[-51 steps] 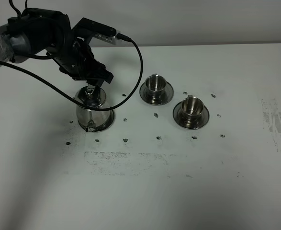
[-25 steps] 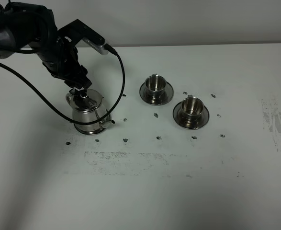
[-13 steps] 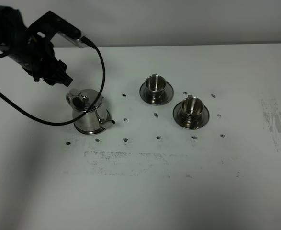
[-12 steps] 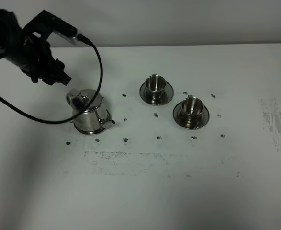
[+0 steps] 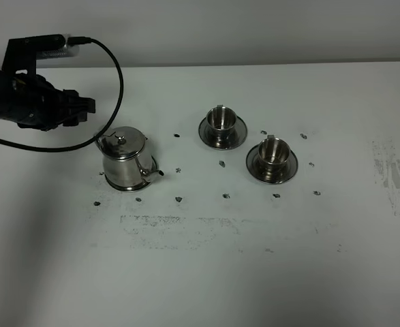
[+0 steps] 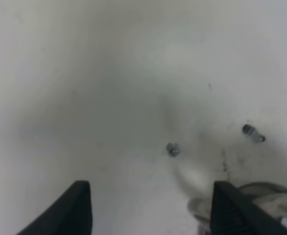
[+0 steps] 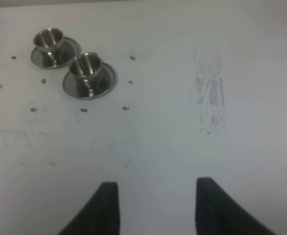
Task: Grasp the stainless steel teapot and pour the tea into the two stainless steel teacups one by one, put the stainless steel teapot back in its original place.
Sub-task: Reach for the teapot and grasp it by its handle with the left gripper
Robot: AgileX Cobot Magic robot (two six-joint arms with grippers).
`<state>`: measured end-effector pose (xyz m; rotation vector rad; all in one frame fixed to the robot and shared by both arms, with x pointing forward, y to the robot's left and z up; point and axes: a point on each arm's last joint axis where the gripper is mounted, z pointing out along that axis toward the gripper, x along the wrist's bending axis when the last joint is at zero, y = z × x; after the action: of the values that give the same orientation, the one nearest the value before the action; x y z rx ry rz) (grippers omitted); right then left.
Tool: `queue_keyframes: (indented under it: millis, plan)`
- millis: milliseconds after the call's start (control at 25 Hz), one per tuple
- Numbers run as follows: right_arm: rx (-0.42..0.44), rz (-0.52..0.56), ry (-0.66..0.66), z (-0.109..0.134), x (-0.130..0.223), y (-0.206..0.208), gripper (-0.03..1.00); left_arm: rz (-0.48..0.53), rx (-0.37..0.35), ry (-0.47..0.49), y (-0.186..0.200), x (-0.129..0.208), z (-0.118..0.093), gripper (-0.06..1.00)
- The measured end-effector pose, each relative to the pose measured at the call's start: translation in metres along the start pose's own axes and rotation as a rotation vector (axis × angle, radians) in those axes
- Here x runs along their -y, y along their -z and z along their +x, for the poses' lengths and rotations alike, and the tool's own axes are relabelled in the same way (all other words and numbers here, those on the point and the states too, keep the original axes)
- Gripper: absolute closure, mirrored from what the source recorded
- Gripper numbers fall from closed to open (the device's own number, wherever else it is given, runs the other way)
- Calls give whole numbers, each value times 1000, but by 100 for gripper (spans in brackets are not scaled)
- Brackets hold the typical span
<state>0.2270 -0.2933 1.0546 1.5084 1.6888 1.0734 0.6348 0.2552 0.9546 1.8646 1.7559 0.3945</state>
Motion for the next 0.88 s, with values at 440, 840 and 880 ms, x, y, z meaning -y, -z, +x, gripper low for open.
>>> queue_keyframes:
  millis: [440,840,880]
  plan:
    - [0,0,0,0,0,0,62,60,43,114,-27,6,0,42]
    - [0,0,0,0,0,0,62,123,68,-20,-27,12,-1,42]
    - [0,0,0,0,0,0,62,135,69,-43,-27,13,0,42]
